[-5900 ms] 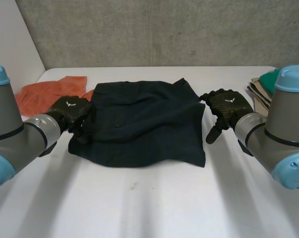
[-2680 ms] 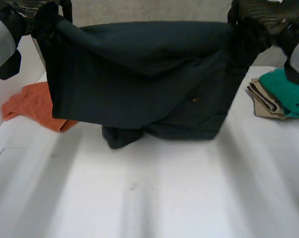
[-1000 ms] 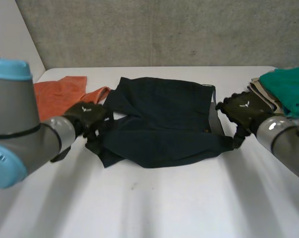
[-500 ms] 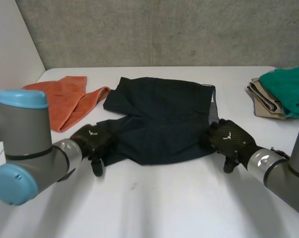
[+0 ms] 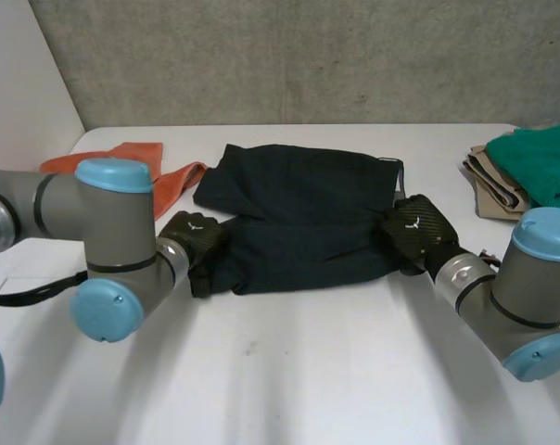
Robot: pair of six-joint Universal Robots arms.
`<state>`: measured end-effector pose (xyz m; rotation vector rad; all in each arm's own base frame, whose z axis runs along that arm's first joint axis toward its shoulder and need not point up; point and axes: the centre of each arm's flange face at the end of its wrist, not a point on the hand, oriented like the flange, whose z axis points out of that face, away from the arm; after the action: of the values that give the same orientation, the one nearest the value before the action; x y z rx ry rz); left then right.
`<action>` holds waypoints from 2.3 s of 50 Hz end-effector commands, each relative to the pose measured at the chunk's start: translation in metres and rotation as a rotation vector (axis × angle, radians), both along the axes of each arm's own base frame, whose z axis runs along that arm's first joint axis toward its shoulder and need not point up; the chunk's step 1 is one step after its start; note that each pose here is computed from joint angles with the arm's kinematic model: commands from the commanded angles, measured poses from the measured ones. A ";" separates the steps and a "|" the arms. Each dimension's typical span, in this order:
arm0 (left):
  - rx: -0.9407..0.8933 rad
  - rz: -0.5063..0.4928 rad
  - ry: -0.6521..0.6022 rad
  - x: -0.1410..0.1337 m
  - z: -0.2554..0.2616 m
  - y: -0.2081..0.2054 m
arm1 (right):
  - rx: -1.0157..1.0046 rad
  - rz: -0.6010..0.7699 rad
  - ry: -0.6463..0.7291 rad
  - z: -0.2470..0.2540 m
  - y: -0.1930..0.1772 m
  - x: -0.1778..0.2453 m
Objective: Fold the laundry.
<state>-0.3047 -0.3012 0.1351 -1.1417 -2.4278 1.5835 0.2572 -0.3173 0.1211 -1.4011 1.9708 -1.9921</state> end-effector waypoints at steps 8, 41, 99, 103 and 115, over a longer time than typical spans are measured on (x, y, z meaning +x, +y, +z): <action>-0.102 -0.007 -0.027 -0.003 0.025 0.000 | 0.022 -0.032 -0.048 0.027 0.003 -0.004; -0.284 -0.033 0.212 0.031 0.182 0.002 | 0.089 -0.138 -0.181 0.174 -0.002 -0.026; 0.134 -0.198 0.016 0.042 0.067 0.092 | 0.248 -0.161 0.191 0.066 0.049 -0.057; 0.305 -0.260 -0.088 0.051 0.067 0.129 | 0.392 -0.091 0.315 0.070 0.077 -0.070; 0.249 -0.342 -0.125 0.039 0.086 0.143 | 0.414 0.002 0.319 0.076 0.081 -0.074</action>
<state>-0.2550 -0.1416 0.2117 -1.5688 -2.2812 0.9294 0.1800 -0.2238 0.1989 -1.7502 2.3232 -1.2373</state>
